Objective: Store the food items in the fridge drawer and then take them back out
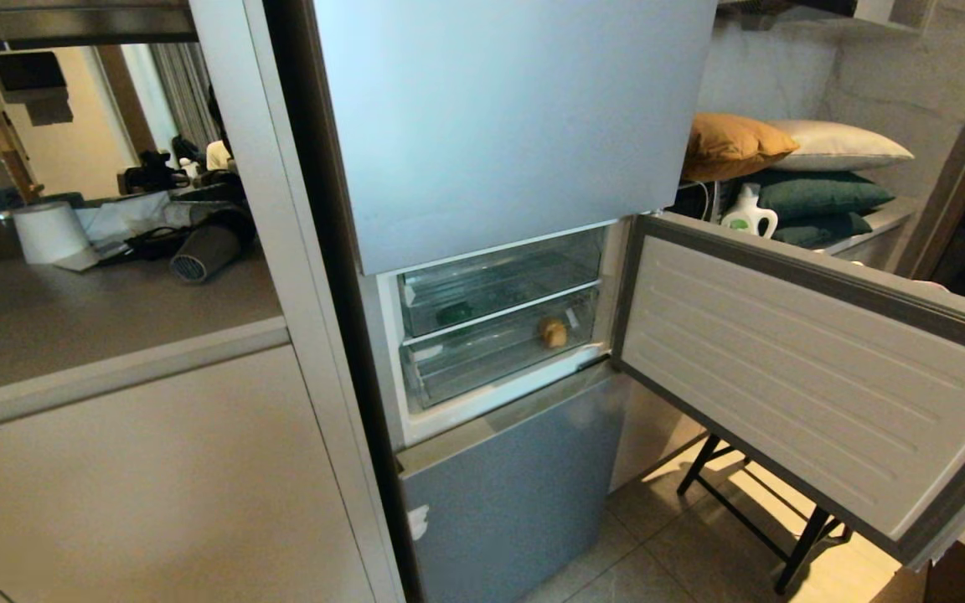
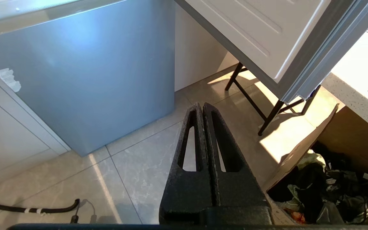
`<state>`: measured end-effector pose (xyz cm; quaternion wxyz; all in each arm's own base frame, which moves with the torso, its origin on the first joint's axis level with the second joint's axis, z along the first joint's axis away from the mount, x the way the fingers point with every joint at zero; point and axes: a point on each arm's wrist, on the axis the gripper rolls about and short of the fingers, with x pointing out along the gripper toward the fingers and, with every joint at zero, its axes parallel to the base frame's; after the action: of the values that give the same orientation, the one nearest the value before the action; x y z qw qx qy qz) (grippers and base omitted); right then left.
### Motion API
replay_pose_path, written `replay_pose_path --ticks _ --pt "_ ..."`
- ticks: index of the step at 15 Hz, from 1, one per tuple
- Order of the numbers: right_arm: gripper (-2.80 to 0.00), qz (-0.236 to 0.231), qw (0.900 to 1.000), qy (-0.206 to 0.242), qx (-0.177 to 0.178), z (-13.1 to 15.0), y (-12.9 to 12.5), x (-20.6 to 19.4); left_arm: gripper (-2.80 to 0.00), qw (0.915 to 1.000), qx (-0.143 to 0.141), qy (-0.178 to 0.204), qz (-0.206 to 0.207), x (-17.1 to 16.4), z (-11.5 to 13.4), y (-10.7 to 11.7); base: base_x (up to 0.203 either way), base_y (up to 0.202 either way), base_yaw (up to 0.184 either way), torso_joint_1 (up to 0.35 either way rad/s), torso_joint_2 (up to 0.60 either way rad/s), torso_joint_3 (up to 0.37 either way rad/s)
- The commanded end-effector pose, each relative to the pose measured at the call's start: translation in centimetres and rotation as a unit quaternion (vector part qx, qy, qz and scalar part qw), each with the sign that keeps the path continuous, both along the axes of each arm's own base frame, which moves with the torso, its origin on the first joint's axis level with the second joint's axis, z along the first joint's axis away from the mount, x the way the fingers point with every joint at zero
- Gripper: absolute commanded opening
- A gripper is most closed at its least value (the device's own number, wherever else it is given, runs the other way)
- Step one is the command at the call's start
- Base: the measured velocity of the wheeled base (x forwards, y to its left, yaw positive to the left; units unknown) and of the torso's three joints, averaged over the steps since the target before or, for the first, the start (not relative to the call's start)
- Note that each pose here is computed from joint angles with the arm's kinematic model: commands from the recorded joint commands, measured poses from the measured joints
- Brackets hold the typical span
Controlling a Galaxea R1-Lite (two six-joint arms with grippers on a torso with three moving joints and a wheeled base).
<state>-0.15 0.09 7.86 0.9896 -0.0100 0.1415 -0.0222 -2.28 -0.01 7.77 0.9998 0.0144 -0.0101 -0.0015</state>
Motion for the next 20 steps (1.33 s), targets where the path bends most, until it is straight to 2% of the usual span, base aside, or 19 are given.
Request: replay_pose_path --ticks 1,4,9,20 --pt "-2.8 0.006 1.0 0.004 -0.002 0.0 0.0 0.0 -2.8 1.0 0.0 0.006 0.0 0.1 -0.3 0.0 0.0 0.0 0.0 0.0 0.0 0.0" --pt "-2.8 0.04 0.999 -0.014 -0.009 -0.1 0.0 -0.3 -2.8 1.0 0.0 0.006 0.0 0.1 -0.3 0.0 0.0 0.0 0.0 0.0 0.0 0.0" --pt "-2.8 0.043 0.989 -0.136 -0.024 -0.4 0.0 -2.2 -2.8 1.0 -0.001 0.006 0.0 0.1 -0.3 0.0 0.0 0.0 0.0 0.0 0.0 0.0" --pt "-2.8 0.038 0.99 -0.134 -0.029 -0.4 0.0 -2.1 -2.8 1.0 -0.001 0.006 0.0 0.1 -0.3 0.0 0.0 0.0 0.0 0.0 0.0 0.0"
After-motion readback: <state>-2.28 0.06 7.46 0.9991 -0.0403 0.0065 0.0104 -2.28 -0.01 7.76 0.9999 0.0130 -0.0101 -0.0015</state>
